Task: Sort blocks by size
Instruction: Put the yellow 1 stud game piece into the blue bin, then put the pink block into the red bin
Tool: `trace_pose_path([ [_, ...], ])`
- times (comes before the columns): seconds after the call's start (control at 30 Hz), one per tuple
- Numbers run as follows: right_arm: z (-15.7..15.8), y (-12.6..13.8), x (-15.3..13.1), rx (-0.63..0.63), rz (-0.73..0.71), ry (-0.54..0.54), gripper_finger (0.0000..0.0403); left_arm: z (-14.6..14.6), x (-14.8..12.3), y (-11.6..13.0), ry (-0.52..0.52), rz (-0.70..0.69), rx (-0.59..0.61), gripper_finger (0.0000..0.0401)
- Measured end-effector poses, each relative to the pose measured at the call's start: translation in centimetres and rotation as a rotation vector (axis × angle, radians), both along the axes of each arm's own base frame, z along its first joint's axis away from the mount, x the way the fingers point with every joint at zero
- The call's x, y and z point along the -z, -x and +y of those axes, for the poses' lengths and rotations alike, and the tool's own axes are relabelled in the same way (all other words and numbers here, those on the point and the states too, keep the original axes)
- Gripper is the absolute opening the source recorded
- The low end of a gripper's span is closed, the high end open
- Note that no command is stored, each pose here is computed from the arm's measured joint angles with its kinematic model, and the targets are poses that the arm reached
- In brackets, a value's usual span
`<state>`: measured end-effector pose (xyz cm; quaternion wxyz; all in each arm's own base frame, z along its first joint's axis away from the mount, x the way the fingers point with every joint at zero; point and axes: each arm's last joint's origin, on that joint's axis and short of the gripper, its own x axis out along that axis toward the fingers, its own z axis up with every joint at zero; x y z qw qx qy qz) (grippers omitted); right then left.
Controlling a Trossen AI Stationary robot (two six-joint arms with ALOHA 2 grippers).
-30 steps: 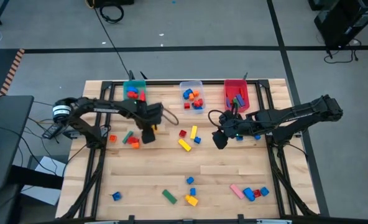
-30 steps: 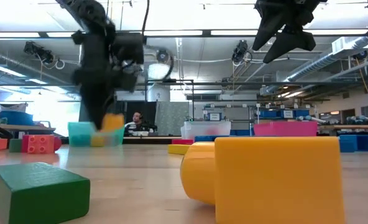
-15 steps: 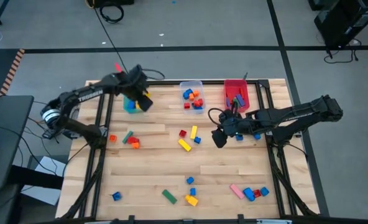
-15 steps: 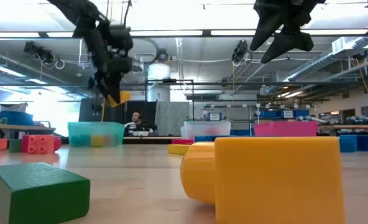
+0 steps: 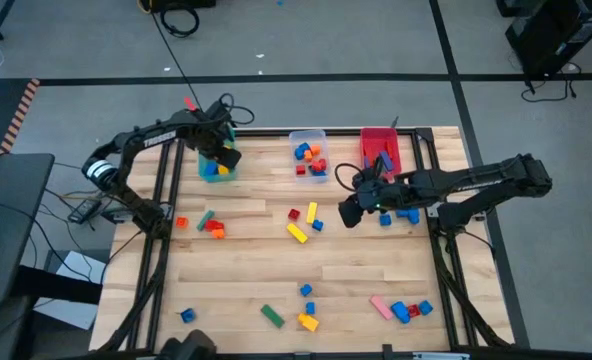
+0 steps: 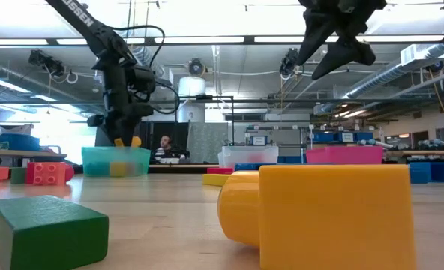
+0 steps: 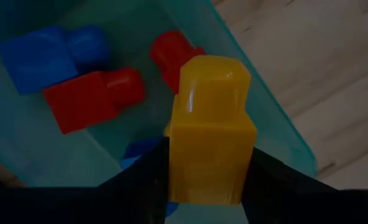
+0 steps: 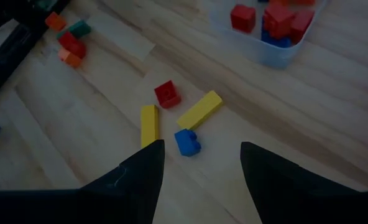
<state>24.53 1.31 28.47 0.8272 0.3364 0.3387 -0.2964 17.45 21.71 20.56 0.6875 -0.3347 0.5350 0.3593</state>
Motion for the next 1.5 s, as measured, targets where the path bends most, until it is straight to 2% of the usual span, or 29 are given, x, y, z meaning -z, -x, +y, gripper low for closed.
trace_pose_path([
  [0.13, -0.4, -0.1, 0.0, 0.017, -0.006, 0.000, 0.0225, 0.3, -0.1, -0.1, -0.061, 0.027, -0.007, 0.0165],
  [0.43, -1.6, -0.1, 0.0, 0.065, -0.005, 0.004, 0.0225, 0.3, -0.1, 0.0, -0.067, 0.039, -0.018, 0.0167],
  [0.57, -1.9, -0.1, 0.0, 0.079, -0.005, 0.004, 0.0225, 0.4, -0.1, 0.1, -0.096, 0.070, -0.069, 0.0175],
  [0.8, -2.2, -0.1, 0.0, 0.083, -0.003, 0.008, 0.0225, 0.6, -0.1, 0.1, -0.140, 0.094, -0.087, 0.0225],
  [0.93, -2.2, -0.1, 0.0, 0.076, -0.001, 0.013, 0.0225, 0.8, -0.3, -0.1, -0.165, 0.090, -0.036, 0.0260],
  [1.13, -2.2, -0.1, 0.0, 0.037, 0.015, 0.043, 0.0225, 1.1, -2.0, -0.7, -0.186, 0.042, -0.036, 0.0280],
  [1.3, -2.1, -0.1, 0.0, 0.016, 0.023, 0.058, 0.0225, -0.6, -4.5, -2.1, -0.194, -0.075, 0.009, 0.0280],
  [1.5, -1.9, 0.0, 0.0, 0.025, 0.019, 0.034, 0.0225, -5.8, -7.3, -4.7, -0.332, -0.123, 0.084, 0.0280],
])
